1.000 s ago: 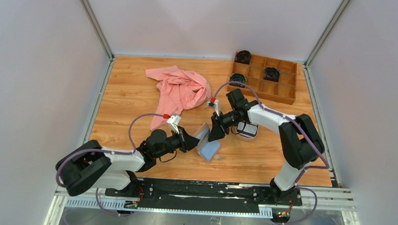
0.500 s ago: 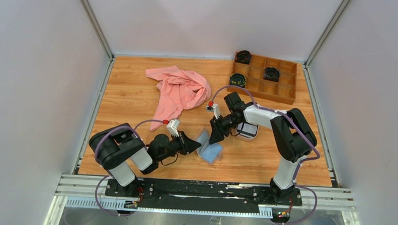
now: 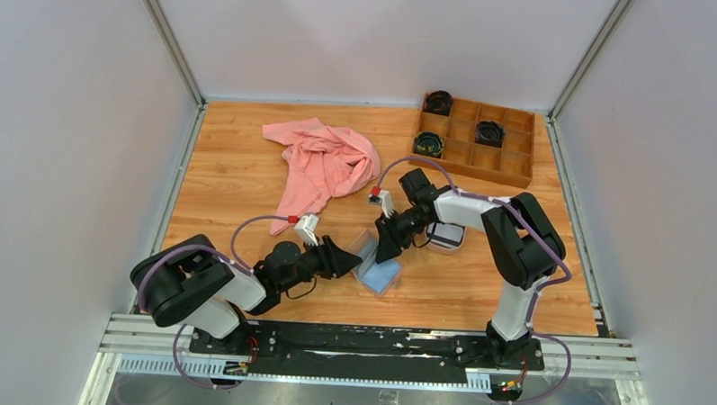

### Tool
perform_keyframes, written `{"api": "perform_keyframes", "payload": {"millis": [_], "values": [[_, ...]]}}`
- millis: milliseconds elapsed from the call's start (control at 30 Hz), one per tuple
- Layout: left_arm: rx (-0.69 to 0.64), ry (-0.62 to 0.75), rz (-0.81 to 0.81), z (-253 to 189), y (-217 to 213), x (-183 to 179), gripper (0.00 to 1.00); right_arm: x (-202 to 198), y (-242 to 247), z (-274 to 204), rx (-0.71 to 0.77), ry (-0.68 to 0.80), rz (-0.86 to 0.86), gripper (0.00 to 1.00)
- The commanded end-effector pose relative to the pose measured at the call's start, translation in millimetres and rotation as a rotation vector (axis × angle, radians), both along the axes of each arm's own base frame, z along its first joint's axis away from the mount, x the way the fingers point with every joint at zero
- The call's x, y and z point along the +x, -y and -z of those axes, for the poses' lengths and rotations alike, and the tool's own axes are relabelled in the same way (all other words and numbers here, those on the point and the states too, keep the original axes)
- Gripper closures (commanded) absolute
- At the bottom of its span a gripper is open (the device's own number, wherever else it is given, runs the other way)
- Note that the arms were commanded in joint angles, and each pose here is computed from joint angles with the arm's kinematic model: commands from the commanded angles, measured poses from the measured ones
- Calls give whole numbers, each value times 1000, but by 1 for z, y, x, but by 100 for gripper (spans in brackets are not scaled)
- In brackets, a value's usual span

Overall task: Put the credit cards into the card holder
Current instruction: Insert the credit card into the card holder.

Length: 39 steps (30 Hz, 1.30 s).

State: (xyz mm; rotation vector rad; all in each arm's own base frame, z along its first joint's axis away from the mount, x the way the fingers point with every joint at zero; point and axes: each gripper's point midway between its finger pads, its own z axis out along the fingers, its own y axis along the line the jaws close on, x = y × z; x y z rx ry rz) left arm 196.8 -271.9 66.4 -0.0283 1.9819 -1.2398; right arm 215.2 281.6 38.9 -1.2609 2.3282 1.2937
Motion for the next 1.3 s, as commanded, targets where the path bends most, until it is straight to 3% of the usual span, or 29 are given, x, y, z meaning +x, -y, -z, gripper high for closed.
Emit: {"api": "perform_keyframes", "payload": {"millis": [0,233,600,767,1000,1267], "values": [[37,23,-2,2,-7,-1,49,-2,-8,2,-10,-2,-21,62],[69,69,39,-10,-5,-4,44,-2,-13,0,1,-12,-23,62],[206,54,99,3,4,2,48,-2,-19,-5,28,-26,-33,61],[249,42,97,9,8,9,62,-2,-18,-4,23,-21,-34,61],[319,6,53,25,-1,14,100,0,-16,-10,29,23,-46,61],[261,16,-14,13,-17,7,100,2,-3,-55,66,229,-123,59]]}}
